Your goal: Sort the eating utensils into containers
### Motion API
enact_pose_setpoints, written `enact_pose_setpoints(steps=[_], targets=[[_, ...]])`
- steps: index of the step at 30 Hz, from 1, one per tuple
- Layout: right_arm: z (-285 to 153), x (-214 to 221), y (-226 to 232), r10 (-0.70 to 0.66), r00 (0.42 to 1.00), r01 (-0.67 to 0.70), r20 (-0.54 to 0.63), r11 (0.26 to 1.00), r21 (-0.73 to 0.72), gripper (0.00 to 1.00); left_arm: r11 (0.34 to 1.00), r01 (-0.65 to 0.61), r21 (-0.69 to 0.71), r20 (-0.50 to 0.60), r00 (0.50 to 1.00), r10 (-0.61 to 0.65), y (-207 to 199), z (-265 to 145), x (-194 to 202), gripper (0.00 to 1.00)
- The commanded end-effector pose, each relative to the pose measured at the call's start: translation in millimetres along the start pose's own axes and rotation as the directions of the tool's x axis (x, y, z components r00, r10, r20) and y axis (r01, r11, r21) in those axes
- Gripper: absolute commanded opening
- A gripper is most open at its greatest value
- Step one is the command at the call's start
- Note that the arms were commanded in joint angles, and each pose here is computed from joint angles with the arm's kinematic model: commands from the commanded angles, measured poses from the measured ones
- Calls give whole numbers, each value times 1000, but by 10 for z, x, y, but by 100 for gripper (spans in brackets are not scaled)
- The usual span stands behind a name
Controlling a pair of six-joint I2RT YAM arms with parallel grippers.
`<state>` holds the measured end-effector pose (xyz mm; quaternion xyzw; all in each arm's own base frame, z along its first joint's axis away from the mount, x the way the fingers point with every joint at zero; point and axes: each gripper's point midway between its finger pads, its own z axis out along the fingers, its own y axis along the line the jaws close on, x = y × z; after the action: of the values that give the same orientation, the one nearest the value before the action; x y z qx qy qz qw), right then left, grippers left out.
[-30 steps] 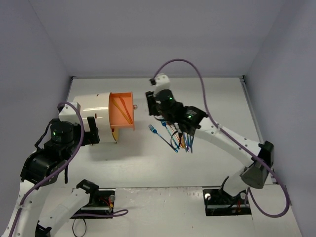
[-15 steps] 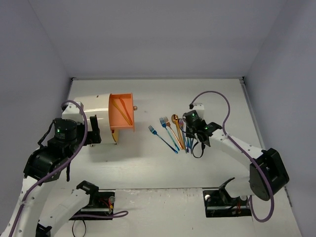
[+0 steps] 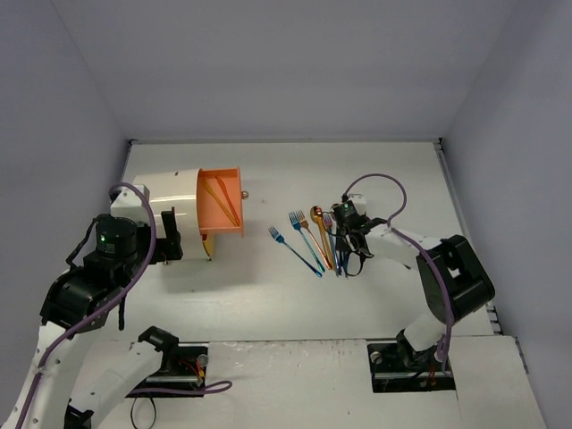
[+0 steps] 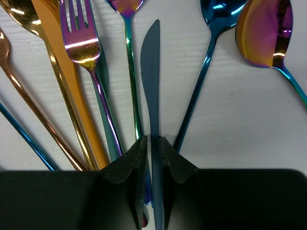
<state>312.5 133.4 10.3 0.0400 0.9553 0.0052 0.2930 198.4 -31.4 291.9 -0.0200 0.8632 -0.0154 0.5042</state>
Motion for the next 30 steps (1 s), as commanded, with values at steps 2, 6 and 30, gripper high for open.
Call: enact_pose_setpoints(steps=[2, 6, 30], targets=[[53, -158, 41, 38, 998, -38, 45, 999, -9, 15, 999, 34, 15, 48, 998, -35, -37, -15, -145, 93], [79, -85, -11, 38, 999, -38, 30, 999, 5, 15, 999, 34, 15, 43, 998, -34, -41, -4, -133, 93], [-2471, -1996, 1699, 7, 799, 328, 601, 834, -445, 0, 999, 44, 6, 44, 998, -44, -53, 17, -205, 93]])
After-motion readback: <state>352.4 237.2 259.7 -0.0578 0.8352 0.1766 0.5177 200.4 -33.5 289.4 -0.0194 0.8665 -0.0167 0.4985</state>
